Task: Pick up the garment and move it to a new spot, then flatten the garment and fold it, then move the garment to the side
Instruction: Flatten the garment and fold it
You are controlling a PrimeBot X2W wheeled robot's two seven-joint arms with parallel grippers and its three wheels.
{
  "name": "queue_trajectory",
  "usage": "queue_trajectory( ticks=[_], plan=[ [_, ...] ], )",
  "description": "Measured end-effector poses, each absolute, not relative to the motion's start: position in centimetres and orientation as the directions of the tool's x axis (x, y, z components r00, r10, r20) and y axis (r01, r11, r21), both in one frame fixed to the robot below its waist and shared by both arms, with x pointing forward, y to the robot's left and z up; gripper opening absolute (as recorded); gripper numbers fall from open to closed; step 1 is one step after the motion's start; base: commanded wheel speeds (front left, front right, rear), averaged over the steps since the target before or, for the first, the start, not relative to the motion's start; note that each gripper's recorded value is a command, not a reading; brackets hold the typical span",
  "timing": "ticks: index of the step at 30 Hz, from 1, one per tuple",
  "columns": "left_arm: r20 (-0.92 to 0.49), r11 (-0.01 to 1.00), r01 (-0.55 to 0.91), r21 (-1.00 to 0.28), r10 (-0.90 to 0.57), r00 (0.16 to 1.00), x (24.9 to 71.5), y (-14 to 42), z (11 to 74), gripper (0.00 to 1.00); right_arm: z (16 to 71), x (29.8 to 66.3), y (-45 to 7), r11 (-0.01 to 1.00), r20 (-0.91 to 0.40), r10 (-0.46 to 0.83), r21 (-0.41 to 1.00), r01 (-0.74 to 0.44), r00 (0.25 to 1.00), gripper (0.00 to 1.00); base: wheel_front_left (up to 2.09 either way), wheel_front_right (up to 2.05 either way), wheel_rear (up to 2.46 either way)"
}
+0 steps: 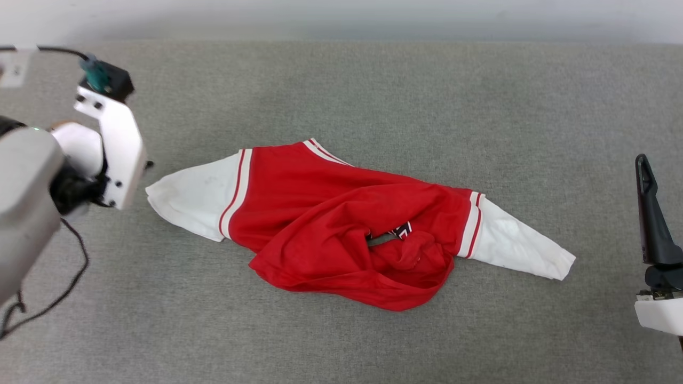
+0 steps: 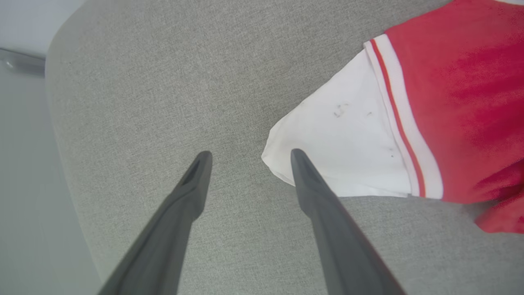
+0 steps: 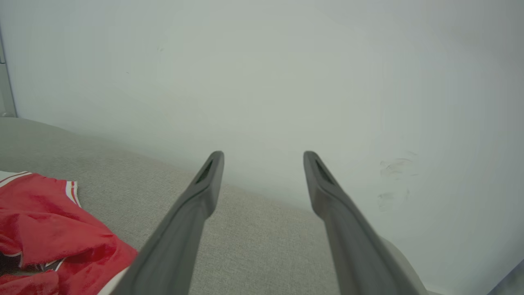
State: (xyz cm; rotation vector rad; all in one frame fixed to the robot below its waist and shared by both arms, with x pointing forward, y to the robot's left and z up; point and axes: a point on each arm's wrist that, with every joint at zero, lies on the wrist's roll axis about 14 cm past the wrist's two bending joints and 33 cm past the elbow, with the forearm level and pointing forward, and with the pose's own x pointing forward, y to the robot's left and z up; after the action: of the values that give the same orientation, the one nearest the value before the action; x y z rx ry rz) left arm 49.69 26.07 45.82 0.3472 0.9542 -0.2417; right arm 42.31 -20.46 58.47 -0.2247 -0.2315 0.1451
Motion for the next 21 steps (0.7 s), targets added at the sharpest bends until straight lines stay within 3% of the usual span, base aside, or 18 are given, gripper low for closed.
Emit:
queue_trajectory(
  ticks=[10, 16, 18, 21],
  plan=[
    [-0.942, 0.956, 0.286, 0.065, -0.036, 0.335, 49.3, 25.4, 40.0, 1.0, 56.3, 43.1, -20.6, 0.968, 0.17, 0.157, -0.222, -0.117, 0.973, 1.0, 0.0, 0.0, 0.0],
    [-0.967, 0.961, 0.272, 0.042, -0.029, 0.252, 48.9, 25.0, 36.7, 1.0, 55.0, 43.3, -21.4, 0.971, 0.145, 0.128, -0.218, -0.095, 0.981, 1.0, 0.0, 0.0, 0.0],
    [-0.97, 0.959, 0.283, 0.038, -0.032, 0.239, 48.8, 24.9, 36.6, 0.0, 54.8, 43.3, -21.7, 0.972, 0.139, 0.119, -0.217, -0.087, 0.983, 1.0, 0.0, 0.0, 0.0],
    [-0.96, 0.949, 0.312, 0.053, -0.037, 0.277, 49.1, 24.8, 37.4, 0.0, 55.4, 43.5, -22.2, 0.972, 0.155, 0.109, -0.224, -0.072, 0.982, 1.0, 0.0, 0.0, 0.0]
  ],
)
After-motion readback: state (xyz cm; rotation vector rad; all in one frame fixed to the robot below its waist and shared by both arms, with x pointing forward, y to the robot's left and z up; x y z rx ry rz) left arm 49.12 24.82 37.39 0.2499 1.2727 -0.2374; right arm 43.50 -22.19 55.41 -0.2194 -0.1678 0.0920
